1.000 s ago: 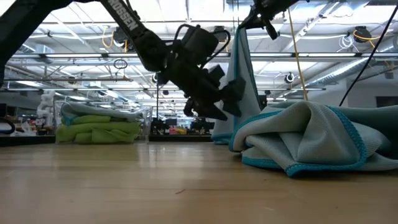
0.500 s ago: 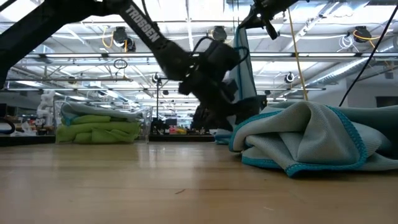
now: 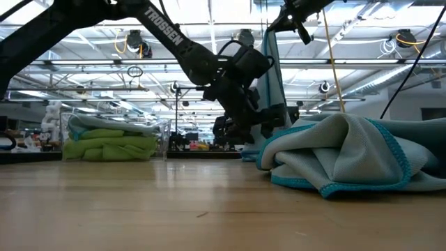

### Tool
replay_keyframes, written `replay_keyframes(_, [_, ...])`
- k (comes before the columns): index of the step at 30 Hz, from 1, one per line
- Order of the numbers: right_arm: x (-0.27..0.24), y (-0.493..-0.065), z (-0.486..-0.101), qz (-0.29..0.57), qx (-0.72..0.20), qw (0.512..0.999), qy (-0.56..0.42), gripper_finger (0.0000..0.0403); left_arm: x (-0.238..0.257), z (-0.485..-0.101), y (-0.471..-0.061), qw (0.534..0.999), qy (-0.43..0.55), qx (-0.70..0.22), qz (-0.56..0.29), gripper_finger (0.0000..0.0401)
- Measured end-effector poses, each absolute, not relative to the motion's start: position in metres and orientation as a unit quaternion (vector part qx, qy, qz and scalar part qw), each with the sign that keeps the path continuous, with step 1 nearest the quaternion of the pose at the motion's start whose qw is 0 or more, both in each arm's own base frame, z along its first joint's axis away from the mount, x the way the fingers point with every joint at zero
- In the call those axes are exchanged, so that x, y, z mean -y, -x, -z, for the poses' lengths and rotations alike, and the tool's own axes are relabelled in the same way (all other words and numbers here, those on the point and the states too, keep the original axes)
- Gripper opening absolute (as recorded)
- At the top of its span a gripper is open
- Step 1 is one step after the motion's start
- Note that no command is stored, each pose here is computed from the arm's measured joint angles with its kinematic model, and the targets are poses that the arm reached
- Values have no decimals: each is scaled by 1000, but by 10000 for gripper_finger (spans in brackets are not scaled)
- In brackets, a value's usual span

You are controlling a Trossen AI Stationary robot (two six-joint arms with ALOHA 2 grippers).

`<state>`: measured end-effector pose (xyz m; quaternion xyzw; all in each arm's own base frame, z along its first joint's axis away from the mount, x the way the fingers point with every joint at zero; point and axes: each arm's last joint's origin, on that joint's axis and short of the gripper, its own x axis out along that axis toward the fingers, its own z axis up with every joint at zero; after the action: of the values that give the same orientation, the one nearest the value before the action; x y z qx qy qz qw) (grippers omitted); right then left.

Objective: Fold microfiber towels
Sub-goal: Fold the left blue microfiber cloth

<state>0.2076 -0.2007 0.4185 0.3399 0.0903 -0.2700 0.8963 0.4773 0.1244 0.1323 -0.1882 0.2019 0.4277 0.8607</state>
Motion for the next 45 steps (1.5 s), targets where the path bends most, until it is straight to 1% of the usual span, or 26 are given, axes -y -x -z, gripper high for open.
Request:
replay_keyframes(5, [201,-208,-418,270,-90,896,-341,0,-112,-134,-482,873,198,-192,-402,230])
replay_keyframes(10, [201,-208,-419,268,-89,895,-344,0,-102,-131,-482,866,183,-207,-417,230])
replay_keyframes(14, [200,-209,-419,266,-90,896,-344,0,-107,-120,-479,853,182,-216,-439,230])
replay_keyframes(16, [199,-210,-419,264,-90,896,-345,0,-112,-113,-478,851,187,-231,-434,230])
replay_keyframes(18, [197,-211,-419,262,-90,896,-347,0,-115,-108,-480,854,187,-220,-432,230])
replay_keyframes(27, [196,-212,-418,259,-92,897,-347,0,-110,-105,-480,856,179,-241,-421,225])
replay_keyframes(30, [196,-212,-418,259,-92,897,-347,0,-112,-105,-479,855,181,-241,-422,196])
replay_keyframes(35, [196,-212,-418,260,-92,896,-349,0,-112,-105,-479,856,183,-242,-418,113])
replay_keyframes(38, [196,-212,-418,260,-92,896,-349,0,-112,-105,-480,859,187,-241,-412,71])
replay_keyframes(41, [196,-212,-418,260,-92,896,-348,0,-111,-107,-483,875,194,-240,-375,51])
replay_keyframes(45, [196,-212,-418,261,-92,896,-348,0,-106,-115,-487,893,183,-234,-339,51])
